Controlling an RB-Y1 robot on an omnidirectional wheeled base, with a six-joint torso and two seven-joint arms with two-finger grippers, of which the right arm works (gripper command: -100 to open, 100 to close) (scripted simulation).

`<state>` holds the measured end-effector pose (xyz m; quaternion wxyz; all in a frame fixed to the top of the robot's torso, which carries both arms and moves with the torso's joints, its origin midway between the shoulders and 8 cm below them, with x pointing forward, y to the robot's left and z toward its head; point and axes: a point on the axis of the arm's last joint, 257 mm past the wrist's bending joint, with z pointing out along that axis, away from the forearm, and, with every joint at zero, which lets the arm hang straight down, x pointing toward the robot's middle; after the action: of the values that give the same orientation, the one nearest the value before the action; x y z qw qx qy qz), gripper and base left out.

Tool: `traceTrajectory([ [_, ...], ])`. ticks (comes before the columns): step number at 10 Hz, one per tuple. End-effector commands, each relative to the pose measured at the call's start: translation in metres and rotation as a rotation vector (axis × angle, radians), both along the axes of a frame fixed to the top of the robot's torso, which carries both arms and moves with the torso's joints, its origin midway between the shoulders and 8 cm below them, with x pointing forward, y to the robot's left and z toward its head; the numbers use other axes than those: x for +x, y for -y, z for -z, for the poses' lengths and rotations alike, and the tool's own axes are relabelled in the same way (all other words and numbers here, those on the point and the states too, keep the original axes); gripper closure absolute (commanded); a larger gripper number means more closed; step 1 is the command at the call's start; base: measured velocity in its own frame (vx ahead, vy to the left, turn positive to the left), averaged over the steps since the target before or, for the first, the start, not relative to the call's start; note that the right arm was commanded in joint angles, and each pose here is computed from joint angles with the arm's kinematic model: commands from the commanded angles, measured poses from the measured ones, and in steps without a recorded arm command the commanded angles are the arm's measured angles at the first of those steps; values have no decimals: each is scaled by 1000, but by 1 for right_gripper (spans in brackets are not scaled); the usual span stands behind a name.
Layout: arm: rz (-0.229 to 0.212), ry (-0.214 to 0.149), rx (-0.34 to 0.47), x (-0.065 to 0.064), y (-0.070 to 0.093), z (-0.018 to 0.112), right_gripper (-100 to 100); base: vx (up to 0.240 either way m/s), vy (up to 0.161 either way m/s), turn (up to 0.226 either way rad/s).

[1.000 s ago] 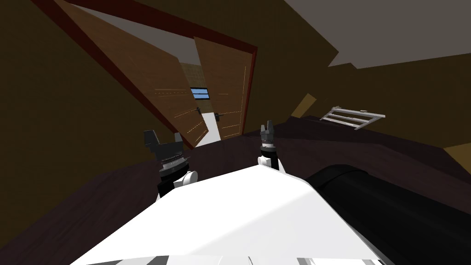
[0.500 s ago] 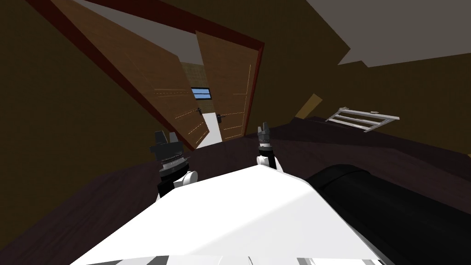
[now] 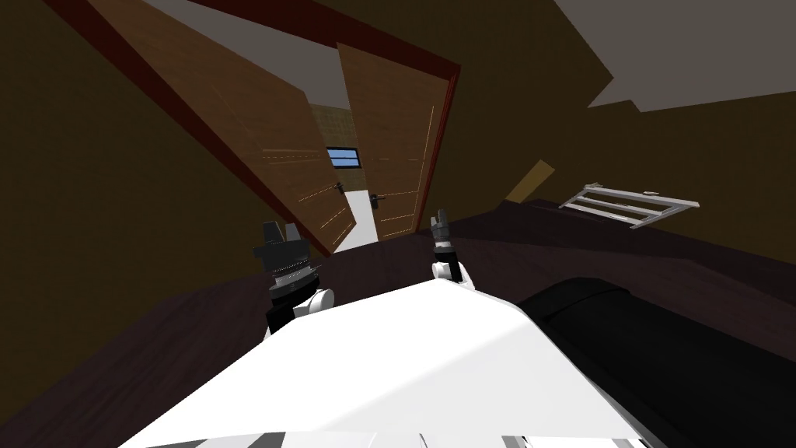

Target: Push the door open

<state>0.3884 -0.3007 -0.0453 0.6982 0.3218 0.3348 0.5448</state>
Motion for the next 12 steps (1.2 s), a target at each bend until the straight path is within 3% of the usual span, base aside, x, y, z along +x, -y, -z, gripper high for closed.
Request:
traceTrajectory([
  [1, -19, -33, 10, 9, 0, 14, -100, 140, 61, 62],
  [12, -87, -186, 57, 53, 1, 81, -100, 107, 57, 37],
])
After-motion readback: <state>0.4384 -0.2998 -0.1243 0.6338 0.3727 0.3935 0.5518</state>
